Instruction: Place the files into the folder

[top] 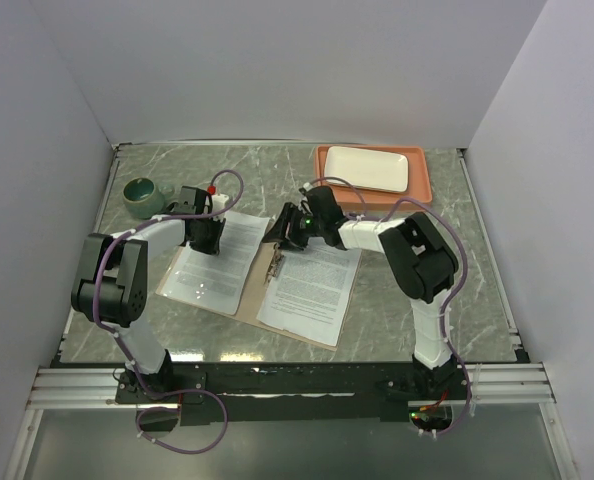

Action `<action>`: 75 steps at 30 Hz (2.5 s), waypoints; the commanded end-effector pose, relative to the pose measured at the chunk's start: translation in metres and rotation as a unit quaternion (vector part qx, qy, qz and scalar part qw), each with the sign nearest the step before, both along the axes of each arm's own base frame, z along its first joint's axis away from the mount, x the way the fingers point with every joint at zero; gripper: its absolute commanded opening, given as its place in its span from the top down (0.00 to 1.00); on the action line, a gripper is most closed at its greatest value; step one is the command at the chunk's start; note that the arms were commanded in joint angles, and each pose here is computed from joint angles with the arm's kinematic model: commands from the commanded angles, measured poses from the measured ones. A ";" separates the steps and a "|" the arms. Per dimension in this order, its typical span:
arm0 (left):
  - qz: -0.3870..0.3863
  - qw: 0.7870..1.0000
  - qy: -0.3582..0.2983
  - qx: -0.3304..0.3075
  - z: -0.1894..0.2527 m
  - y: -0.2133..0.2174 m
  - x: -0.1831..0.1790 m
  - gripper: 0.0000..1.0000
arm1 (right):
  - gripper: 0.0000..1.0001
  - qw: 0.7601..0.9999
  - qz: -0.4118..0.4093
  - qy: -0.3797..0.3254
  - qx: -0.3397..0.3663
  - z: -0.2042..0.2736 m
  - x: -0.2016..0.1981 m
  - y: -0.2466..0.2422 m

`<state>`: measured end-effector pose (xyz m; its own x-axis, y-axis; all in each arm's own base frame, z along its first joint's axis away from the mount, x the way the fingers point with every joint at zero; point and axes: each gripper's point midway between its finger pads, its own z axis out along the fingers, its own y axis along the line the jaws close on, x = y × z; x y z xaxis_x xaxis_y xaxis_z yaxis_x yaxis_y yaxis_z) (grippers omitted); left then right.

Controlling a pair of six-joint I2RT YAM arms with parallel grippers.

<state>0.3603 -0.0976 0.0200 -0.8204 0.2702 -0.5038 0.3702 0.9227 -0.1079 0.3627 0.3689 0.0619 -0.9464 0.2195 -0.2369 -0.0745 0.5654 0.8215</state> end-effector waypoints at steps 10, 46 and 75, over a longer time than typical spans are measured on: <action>-0.003 0.997 0.072 0.013 -0.025 0.006 -0.037 0.99 | 0.43 0.997 0.033 -0.052 0.035 0.062 -0.014 0.022; -0.102 0.992 -0.026 -0.069 0.103 -0.065 -0.042 0.90 | 0.43 0.993 -0.007 -0.082 -0.087 0.088 -0.066 -0.054; -0.057 0.998 0.003 -0.018 0.031 -0.169 0.012 0.28 | 0.91 0.922 -0.055 -0.377 -0.070 0.077 -0.102 -0.063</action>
